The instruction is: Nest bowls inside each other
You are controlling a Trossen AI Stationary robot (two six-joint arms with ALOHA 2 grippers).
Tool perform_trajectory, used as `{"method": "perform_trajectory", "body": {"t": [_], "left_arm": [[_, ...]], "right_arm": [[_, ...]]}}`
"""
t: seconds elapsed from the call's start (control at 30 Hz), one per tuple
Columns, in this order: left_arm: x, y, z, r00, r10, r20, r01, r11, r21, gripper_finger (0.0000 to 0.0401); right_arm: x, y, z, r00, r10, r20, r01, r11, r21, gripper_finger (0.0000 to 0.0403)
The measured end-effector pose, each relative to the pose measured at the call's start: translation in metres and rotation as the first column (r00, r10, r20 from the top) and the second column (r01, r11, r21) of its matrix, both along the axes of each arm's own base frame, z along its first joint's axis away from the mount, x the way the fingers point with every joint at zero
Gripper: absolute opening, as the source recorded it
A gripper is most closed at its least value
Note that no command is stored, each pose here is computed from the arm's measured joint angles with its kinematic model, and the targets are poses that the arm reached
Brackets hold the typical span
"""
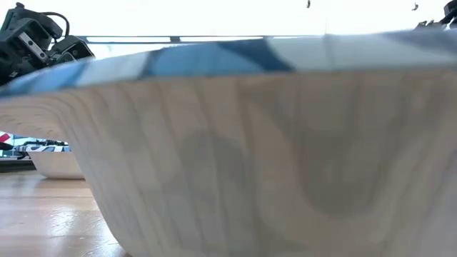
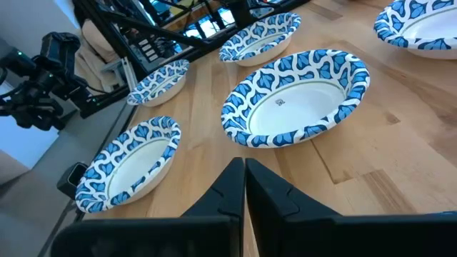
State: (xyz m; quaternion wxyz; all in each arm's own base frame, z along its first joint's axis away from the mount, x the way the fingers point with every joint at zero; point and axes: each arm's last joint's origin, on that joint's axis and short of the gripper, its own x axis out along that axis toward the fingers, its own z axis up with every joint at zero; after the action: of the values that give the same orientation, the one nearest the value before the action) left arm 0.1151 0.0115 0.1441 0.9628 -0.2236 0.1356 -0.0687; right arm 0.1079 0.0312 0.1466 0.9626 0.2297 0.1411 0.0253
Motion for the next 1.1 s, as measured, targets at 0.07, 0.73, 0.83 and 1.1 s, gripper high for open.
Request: {"method": "perform_trajectory", "body": {"t": [0.07,0.73,0.83,1.1], "left_arm": [[0.0,0.0,0.0,1.0,0.0,0.0,0.0,1.0,0.0,0.0006],[0.0,0.0,0.0,1.0,0.001,0.0,-0.001,1.0,0.0,0.0006],[0.0,0.0,0.0,1.0,0.0,0.0,0.0,1.0,0.0,0.0006],[0.0,0.0,0.0,1.0,0.0,0.0,0.0,1.0,0.0,0.0006]], "right_arm": [[0.0,0.0,0.0,1.0,0.0,0.0,0.0,1.0,0.0,0.0009],[0.003,0.001,0.038,0.958,-0.137,0.254,-0.062,0.762,0.645,0.0009],[0.0,-0.001,0.05,0.918,-0.167,0.36,-0.128,0.734,0.667,0.0009],[-0.009,-0.009,0.076,0.731,-0.266,0.628,-0.107,0.864,0.491,0.0009]]}}
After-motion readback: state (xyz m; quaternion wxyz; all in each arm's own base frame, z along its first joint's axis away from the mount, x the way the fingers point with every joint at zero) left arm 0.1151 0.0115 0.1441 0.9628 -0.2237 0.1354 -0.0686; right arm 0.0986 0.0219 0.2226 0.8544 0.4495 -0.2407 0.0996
